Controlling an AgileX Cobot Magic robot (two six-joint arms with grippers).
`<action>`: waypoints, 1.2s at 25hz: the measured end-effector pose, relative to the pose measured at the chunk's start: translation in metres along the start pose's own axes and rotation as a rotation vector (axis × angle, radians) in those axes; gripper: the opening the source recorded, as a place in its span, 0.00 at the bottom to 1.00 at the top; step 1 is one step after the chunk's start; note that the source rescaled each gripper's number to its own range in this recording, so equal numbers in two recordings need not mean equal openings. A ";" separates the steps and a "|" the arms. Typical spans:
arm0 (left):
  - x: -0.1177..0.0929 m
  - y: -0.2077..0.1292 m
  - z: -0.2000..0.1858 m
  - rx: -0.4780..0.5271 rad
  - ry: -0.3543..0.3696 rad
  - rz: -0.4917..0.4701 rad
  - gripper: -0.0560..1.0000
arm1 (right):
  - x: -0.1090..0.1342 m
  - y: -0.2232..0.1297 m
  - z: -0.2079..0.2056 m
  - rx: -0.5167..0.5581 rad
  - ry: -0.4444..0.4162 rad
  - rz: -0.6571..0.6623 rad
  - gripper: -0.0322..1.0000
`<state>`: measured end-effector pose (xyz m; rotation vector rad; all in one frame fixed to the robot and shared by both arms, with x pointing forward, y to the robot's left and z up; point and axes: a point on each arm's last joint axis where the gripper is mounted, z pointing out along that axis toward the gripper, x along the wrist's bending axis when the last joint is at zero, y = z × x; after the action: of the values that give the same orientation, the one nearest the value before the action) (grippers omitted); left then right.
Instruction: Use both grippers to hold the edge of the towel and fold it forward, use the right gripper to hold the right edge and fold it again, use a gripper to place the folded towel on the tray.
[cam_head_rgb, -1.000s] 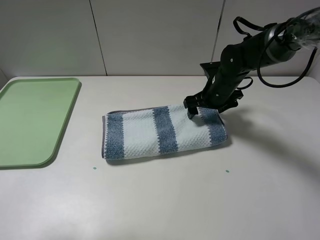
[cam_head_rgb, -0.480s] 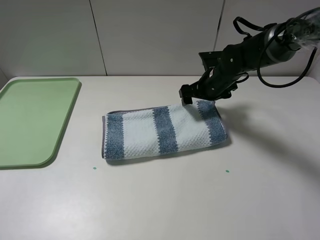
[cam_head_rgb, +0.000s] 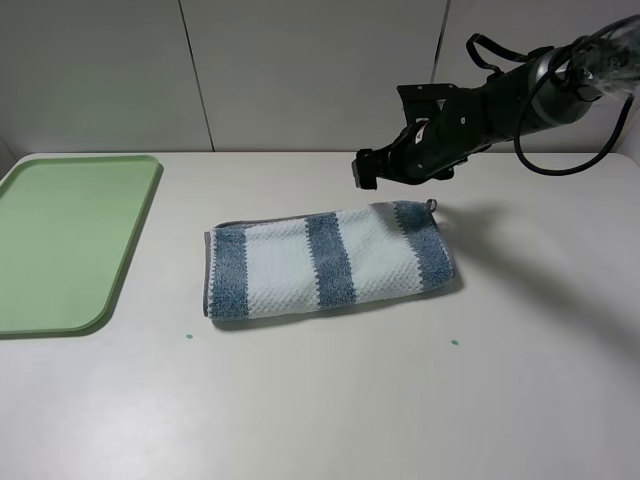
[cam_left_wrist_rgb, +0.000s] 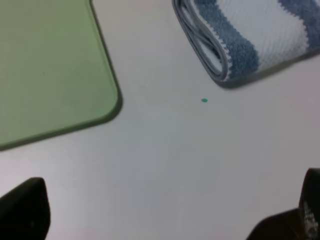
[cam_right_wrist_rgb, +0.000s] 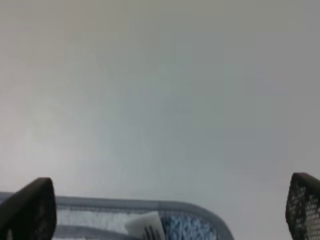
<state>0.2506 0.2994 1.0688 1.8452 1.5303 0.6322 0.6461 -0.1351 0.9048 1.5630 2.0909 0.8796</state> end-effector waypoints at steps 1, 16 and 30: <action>-0.001 -0.004 0.004 -0.020 0.006 0.004 1.00 | 0.000 0.001 0.000 -0.007 0.001 0.000 1.00; -0.006 -0.034 0.002 -0.155 0.145 -0.073 1.00 | 0.001 0.006 0.000 -0.063 0.007 -0.001 1.00; -0.006 -0.034 0.002 -0.154 0.147 -0.071 0.99 | 0.001 0.007 0.000 -0.069 0.009 0.007 1.00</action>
<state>0.2282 0.2972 1.0431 1.6529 1.5863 0.8436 0.6504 -0.1332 0.9095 1.5349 2.0400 0.9520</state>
